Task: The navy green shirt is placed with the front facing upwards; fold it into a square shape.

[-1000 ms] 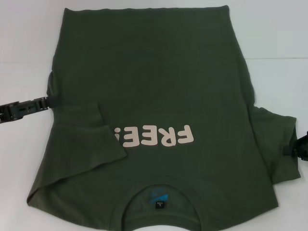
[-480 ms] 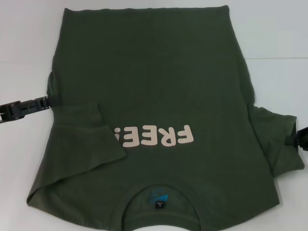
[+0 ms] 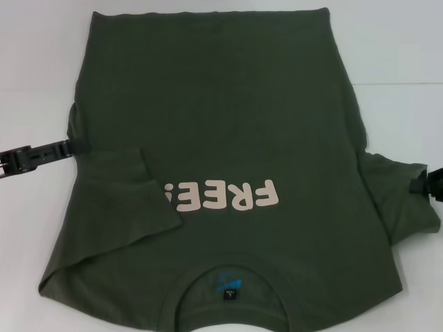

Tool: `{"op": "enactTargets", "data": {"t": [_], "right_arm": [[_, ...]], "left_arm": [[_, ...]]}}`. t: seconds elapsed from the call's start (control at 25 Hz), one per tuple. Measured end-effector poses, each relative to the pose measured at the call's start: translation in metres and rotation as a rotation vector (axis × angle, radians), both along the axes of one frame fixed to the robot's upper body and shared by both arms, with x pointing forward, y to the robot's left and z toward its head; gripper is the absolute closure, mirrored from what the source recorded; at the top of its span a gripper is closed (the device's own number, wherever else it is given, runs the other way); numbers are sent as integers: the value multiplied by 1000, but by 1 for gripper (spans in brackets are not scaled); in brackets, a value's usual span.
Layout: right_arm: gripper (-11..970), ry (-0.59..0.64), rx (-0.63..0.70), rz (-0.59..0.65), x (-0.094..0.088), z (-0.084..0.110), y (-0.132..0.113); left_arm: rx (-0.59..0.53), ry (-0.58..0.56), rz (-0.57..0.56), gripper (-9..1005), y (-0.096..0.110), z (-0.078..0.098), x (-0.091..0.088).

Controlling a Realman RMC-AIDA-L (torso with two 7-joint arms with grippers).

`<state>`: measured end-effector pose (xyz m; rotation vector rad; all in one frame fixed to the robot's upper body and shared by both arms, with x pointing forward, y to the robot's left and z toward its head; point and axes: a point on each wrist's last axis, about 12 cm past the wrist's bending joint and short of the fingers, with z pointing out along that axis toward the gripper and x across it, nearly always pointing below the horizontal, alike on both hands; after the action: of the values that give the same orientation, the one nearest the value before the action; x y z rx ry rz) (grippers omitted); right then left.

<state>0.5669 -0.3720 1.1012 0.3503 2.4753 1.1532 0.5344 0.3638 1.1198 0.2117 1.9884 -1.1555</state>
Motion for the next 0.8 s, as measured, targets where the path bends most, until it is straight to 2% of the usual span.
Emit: {"op": "enactTargets", "data": {"t": [0.6, 0.8], "right_arm": [[939, -49, 9, -63, -20, 12, -38], [939, -63, 10, -73, -22, 14, -43]], "left_arm": [[-28, 28, 2, 107, -4, -5, -1], [-32, 29, -2, 107, -5, -5, 0]]}}
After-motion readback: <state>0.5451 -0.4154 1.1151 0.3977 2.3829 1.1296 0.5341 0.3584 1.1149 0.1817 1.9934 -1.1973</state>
